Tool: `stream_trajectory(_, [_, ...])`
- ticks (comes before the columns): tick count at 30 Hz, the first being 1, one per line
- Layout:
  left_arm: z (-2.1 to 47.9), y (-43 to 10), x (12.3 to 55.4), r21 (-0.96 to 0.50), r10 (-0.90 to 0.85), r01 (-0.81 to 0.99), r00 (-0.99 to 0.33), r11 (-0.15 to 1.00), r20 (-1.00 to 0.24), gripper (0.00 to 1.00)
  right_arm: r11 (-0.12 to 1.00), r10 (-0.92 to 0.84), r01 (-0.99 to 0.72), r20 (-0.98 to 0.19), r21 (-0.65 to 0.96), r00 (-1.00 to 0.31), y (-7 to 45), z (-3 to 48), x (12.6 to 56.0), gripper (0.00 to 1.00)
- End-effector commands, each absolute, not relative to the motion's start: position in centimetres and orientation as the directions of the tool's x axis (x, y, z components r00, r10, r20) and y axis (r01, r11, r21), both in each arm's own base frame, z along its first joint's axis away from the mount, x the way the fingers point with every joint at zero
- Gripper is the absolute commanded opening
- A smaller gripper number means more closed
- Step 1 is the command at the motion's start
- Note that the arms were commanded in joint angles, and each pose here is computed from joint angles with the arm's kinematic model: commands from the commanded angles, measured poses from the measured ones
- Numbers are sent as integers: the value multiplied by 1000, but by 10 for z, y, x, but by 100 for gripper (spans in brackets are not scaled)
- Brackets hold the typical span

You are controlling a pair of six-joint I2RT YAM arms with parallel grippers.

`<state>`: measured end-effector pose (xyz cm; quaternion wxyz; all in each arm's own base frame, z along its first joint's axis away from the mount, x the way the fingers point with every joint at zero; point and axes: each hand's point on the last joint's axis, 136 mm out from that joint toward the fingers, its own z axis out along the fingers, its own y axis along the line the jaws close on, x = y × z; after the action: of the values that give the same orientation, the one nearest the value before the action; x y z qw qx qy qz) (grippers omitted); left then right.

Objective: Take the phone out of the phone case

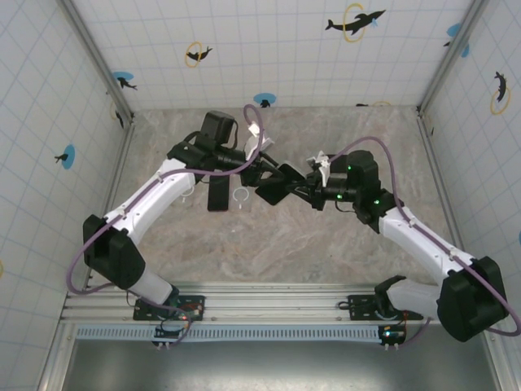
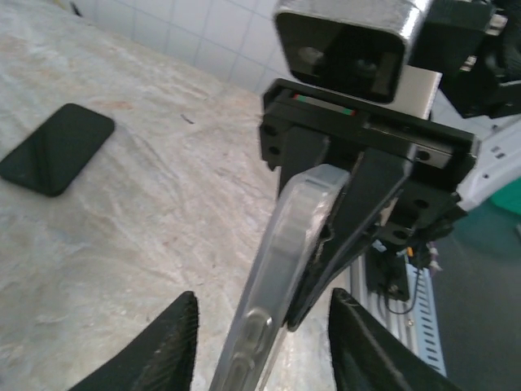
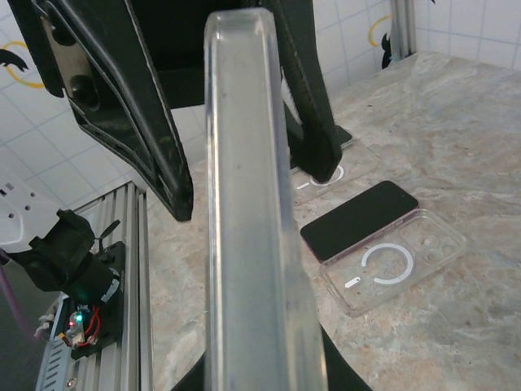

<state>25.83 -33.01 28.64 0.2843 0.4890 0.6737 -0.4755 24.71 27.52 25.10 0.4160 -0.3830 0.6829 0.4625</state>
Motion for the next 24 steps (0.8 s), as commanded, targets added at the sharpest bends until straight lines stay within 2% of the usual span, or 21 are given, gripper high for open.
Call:
stream_trajectory(1, [302, -336, 248, -361, 364, 931, -319, -52, -875, 38, 199, -104, -949, -958, 243, -267, 282, 287, 245, 7])
stream_trajectory(6, [304, -337, 243, -382, 386, 918, -317, -102, -866, 33, 162, -110, -953, -955, 254, -274, 285, 288, 243, 7])
stream_trajectory(9, [309, -339, 240, -396, 378, 906, -318, -151, -870, 23, 137, -119, -953, -951, 269, -285, 287, 286, 241, 7])
stream_trajectory(13, [301, -339, 239, -423, 416, 891, -326, -165, -849, 22, 113, -122, -955, -950, 276, -289, 288, 288, 241, 7])
stream_trajectory(18, [298, -337, 236, -436, 447, 883, -323, -176, -834, 17, 88, -121, -952, -946, 293, -302, 289, 287, 240, 7])
stream_trajectory(21, [301, -338, 235, -432, 435, 881, -318, -191, -842, 8, 87, -123, -949, -942, 302, -311, 289, 284, 240, 7])
stream_trajectory(24, [302, -338, 237, -425, 432, 886, -314, -187, -846, 7, 85, -125, -947, -940, 309, -318, 290, 282, 241, 7])
